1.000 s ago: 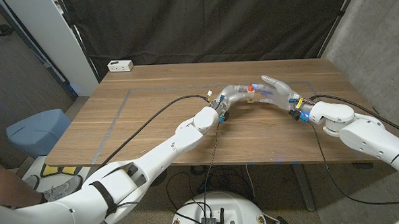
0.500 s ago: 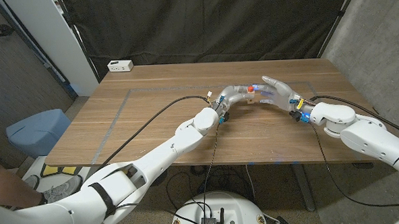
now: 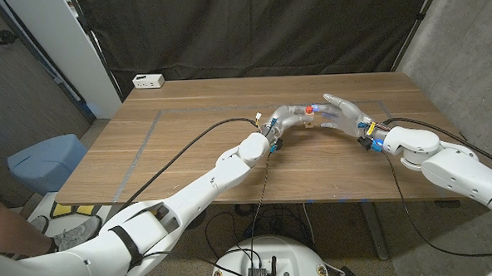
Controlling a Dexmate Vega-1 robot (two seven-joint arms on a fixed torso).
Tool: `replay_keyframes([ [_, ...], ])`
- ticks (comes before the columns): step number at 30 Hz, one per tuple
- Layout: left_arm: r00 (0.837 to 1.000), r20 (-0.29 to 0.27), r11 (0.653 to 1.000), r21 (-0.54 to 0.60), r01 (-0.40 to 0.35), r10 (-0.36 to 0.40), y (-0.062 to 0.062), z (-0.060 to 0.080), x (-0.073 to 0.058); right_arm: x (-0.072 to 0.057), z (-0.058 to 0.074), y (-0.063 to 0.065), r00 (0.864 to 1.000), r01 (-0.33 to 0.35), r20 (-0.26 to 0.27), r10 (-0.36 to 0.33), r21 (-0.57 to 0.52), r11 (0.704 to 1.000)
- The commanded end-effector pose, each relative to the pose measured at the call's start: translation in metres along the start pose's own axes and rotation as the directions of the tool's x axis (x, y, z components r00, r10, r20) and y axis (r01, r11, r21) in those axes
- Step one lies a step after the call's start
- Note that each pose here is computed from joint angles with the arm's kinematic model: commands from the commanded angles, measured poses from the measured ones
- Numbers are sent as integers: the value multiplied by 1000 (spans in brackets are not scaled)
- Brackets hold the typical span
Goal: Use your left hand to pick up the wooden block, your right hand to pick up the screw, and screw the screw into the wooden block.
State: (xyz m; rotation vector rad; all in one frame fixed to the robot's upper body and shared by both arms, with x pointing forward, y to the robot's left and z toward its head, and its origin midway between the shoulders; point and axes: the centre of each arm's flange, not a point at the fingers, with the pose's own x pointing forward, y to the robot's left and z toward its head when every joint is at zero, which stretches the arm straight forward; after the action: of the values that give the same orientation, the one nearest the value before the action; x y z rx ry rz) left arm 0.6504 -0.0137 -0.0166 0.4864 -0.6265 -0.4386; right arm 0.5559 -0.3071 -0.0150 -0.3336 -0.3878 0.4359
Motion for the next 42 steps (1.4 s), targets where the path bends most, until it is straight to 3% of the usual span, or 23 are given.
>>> replay_keyframes([
  [1,1000,0,1000,0,3,-3,1,0,3,-2,-2,0,1000,4,-4,-4,9,1000],
  [33,1000,-5,1000,-2,2,-2,5,-3,6,-3,-2,1,1000,-2,10,2,14,1000],
  [42,1000,-2,1000,-1,4,-4,6,-3,7,-7,-3,-1,999,39,11,-39,18,999],
])
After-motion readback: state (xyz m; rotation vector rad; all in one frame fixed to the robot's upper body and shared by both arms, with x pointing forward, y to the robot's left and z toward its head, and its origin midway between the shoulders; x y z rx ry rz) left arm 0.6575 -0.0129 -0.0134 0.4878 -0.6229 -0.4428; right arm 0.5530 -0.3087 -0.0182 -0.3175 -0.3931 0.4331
